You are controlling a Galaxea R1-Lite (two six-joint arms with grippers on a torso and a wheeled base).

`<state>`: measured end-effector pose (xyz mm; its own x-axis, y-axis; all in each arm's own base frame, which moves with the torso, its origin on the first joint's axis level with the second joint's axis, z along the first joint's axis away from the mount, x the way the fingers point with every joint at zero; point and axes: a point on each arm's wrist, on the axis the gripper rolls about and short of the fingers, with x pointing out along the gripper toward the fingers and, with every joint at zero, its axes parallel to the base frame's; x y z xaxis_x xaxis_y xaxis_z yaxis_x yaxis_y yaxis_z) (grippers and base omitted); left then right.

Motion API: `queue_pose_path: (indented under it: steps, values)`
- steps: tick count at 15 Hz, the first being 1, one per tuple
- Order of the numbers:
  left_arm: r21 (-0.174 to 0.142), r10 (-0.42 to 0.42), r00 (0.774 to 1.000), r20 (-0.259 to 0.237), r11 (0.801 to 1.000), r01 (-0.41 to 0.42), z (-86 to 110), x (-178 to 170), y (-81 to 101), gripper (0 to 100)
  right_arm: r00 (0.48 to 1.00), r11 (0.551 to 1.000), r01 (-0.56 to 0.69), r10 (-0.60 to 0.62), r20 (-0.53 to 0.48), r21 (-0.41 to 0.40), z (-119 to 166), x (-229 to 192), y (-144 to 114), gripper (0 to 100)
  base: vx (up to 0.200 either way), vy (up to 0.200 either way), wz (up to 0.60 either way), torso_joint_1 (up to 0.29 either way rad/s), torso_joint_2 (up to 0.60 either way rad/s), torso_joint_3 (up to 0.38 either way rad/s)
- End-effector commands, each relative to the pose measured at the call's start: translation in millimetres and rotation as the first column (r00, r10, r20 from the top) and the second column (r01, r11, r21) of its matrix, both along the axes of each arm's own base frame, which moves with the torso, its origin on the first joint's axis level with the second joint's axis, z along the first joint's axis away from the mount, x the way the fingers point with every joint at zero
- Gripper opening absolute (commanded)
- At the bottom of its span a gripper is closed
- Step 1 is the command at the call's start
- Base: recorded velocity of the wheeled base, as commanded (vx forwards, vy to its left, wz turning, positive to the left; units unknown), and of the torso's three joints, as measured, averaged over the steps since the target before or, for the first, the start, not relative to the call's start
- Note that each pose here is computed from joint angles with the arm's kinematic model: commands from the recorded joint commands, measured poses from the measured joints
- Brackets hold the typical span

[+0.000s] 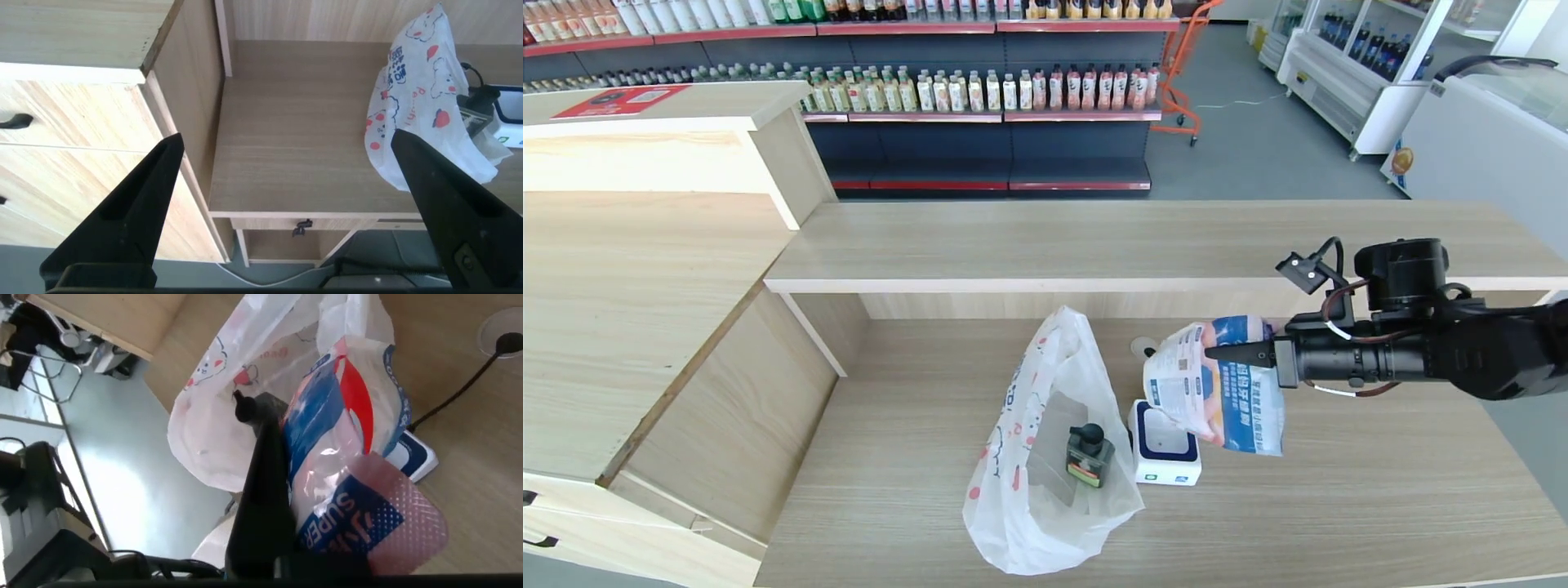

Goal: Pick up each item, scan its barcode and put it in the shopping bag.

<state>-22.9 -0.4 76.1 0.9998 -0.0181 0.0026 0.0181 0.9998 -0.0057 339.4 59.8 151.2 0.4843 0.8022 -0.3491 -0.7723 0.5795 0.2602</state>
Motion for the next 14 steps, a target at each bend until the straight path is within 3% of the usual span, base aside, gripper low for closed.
queue_pose_path:
  steps: [1,7,14]
  values:
    - [0.0,0.0,1.0,0.001,1.0,0.0,0.0,0.0,0.0,100,0.998,0.998,-0.069,0.069,0.002,-0.008,-32.5,34.9,28.5,0,0.0,0.0,0.0,0.0,0.0,0.0]
    - [0.0,0.0,1.0,0.001,1.0,0.0,0.0,0.0,0.0,100,0.974,0.976,-0.214,0.216,0.068,-0.031,-56.7,62.9,87.2,0,0.0,0.0,0.0,0.0,0.0,0.0]
    - [0.0,0.0,1.0,0.001,1.0,0.0,0.0,0.0,0.0,100,0.94,0.952,-0.288,0.301,0.158,-0.101,-87.8,85.1,107.7,0,0.0,0.0,0.0,0.0,0.0,0.0]
